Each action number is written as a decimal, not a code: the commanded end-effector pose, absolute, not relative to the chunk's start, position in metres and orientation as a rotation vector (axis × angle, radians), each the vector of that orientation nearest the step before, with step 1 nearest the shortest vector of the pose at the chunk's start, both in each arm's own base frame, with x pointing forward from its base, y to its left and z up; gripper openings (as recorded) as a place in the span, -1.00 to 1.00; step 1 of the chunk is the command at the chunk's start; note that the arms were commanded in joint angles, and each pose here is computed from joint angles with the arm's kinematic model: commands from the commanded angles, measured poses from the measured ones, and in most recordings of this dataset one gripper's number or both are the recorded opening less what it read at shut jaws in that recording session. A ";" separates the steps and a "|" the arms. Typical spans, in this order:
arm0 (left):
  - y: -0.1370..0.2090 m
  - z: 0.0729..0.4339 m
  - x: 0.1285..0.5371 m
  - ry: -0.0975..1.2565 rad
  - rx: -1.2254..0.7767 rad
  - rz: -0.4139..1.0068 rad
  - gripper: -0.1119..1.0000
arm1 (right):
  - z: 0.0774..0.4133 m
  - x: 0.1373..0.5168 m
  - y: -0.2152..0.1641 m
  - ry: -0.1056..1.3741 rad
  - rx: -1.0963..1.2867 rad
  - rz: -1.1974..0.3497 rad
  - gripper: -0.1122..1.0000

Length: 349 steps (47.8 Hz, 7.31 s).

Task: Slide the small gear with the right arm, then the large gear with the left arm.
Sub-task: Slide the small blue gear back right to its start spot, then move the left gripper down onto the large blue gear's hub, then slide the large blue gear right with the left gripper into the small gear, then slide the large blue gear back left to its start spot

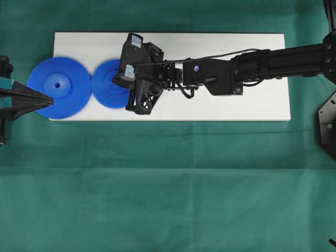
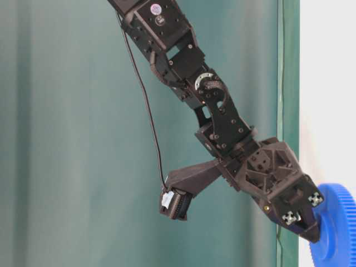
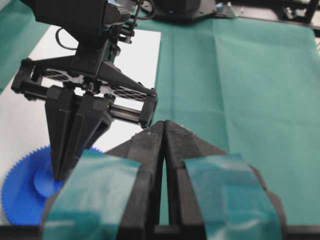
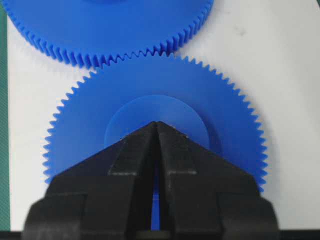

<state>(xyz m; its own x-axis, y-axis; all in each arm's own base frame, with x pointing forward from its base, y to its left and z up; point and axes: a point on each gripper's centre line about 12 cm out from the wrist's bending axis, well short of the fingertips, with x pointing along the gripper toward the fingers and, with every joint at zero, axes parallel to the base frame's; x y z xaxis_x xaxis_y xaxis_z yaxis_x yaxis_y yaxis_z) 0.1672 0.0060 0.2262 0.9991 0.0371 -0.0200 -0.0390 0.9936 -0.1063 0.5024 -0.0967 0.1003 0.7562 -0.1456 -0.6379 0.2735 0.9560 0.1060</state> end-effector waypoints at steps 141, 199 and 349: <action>0.021 0.234 0.156 0.019 -0.115 0.133 -0.80 | 0.198 0.157 -0.068 0.314 0.325 -0.459 0.11; 0.059 0.178 0.169 0.574 -0.165 0.345 -0.80 | 0.197 0.158 -0.067 0.304 0.322 -0.448 0.11; 0.112 0.117 0.546 0.821 -0.069 0.182 -0.80 | 0.186 0.152 -0.061 0.312 0.315 -0.423 0.11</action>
